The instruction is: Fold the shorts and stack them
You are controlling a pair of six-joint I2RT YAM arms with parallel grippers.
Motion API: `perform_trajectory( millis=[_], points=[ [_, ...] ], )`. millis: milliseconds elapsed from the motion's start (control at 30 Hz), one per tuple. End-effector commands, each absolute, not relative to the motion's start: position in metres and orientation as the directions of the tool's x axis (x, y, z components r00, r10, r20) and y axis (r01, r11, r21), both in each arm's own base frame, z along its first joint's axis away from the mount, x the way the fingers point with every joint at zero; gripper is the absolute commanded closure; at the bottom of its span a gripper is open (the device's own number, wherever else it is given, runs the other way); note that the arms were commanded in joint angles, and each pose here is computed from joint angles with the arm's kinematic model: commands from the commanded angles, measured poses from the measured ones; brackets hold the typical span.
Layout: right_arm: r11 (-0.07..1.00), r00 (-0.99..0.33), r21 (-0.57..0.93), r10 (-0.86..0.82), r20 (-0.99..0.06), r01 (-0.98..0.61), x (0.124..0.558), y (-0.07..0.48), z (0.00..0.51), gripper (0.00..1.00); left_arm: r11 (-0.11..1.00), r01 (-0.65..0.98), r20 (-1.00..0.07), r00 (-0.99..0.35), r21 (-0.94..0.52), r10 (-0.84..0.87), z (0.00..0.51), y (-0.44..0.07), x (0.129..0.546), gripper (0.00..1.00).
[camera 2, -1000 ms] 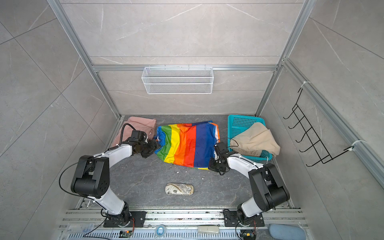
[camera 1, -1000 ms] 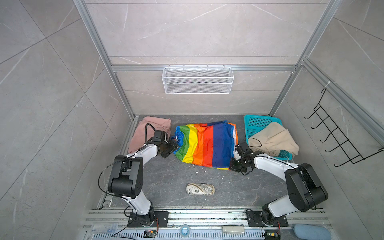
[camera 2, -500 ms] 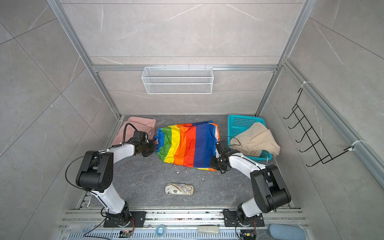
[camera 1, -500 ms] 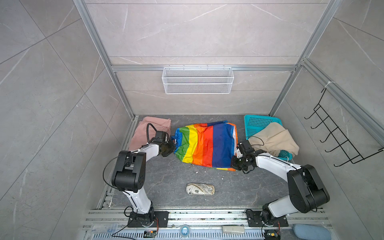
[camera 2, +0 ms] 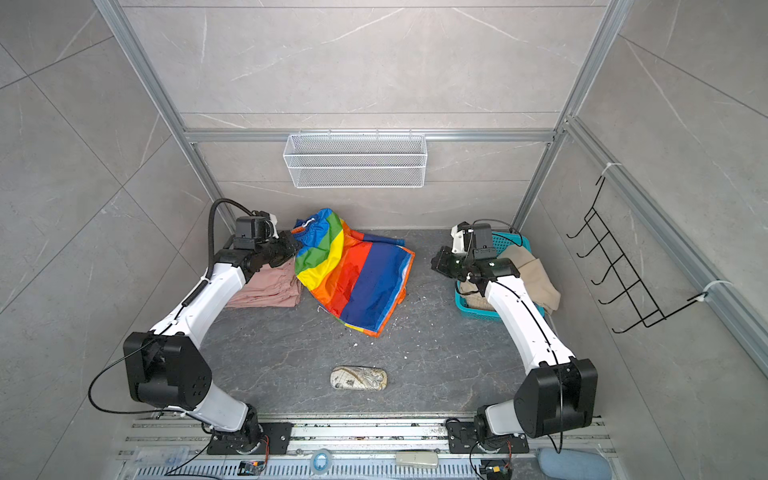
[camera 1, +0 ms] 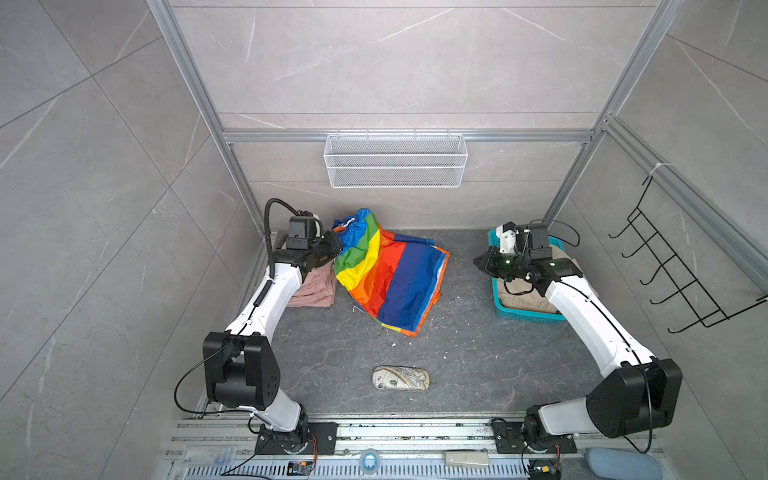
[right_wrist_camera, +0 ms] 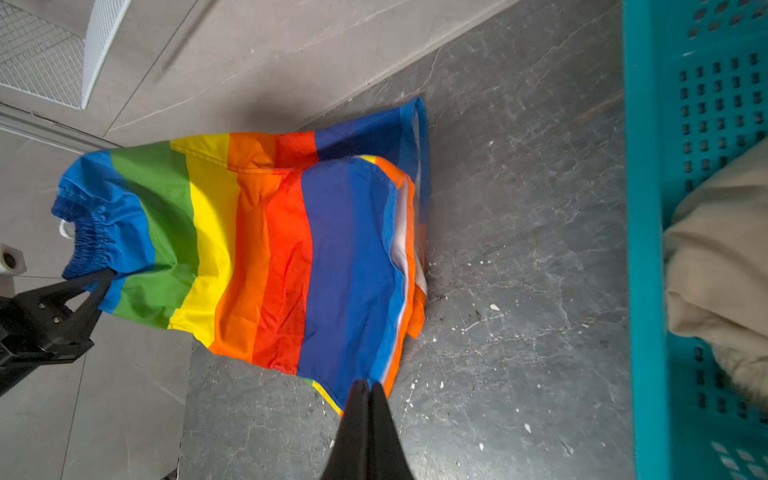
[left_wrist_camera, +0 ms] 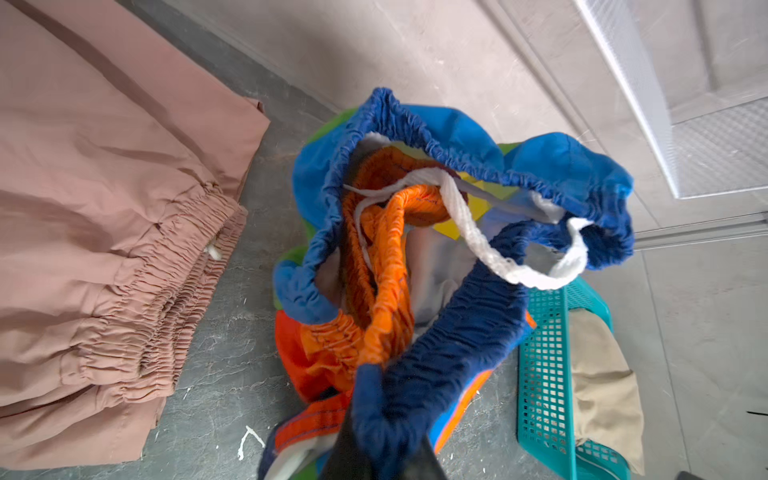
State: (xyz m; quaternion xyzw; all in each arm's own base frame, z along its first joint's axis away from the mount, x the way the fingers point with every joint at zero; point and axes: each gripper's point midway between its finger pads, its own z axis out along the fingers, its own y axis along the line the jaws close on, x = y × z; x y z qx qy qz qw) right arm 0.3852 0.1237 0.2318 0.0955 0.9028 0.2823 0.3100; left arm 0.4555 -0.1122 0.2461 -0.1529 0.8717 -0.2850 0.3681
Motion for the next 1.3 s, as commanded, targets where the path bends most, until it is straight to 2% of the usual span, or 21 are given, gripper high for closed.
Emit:
perform_trajectory(
  millis=[0,33,100,267,367,567,800,900,1000,1267],
  points=[
    [0.859,-0.888,0.511,0.266,-0.376,0.041,0.343,0.133,0.172,0.83,0.789,-0.084,-0.497,-0.735,-0.609,-0.461,0.22,-0.115,0.444,1.0],
    [0.869,-0.9,0.494,0.235,-0.368,0.025,0.334,0.14,0.164,0.78,0.789,-0.086,-0.494,-0.737,-0.608,-0.461,0.217,-0.115,0.443,1.0],
    [0.891,-0.924,0.453,0.155,-0.349,-0.022,0.313,0.159,0.144,0.6,0.788,-0.089,-0.489,-0.74,-0.609,-0.461,0.213,-0.115,0.442,1.0],
    [0.89,-0.957,0.449,0.058,-0.284,-0.079,0.282,0.2,0.098,0.35,0.788,-0.095,-0.483,-0.744,-0.608,-0.462,0.209,-0.114,0.439,1.0],
    [0.901,-0.966,0.426,0.028,-0.256,-0.087,0.276,0.21,0.075,0.29,0.787,-0.096,-0.481,-0.745,-0.609,-0.462,0.208,-0.114,0.435,1.0],
    [0.908,-0.973,0.41,0.015,-0.228,-0.082,0.288,0.219,0.046,0.28,0.79,-0.101,-0.476,-0.75,-0.605,-0.46,0.206,-0.113,0.427,1.0],
    [0.917,-0.978,0.39,0.002,-0.21,-0.082,0.306,0.233,0.027,0.37,0.787,-0.107,-0.466,-0.754,-0.608,-0.463,0.2,-0.113,0.421,1.0],
    [0.942,-0.978,0.326,-0.014,-0.21,-0.083,0.311,0.233,0.018,0.42,0.785,-0.11,-0.461,-0.756,-0.609,-0.464,0.198,-0.113,0.419,1.0],
    [0.958,-0.975,0.278,-0.014,-0.22,-0.077,0.318,0.229,0.011,0.5,0.786,-0.108,-0.465,-0.754,-0.609,-0.464,0.199,-0.112,0.419,1.0],
    [0.977,-0.963,0.193,-0.035,-0.266,-0.089,0.337,0.222,0.018,0.98,0.793,-0.116,-0.462,-0.758,-0.598,-0.46,0.194,-0.111,0.415,1.0]
  ],
)
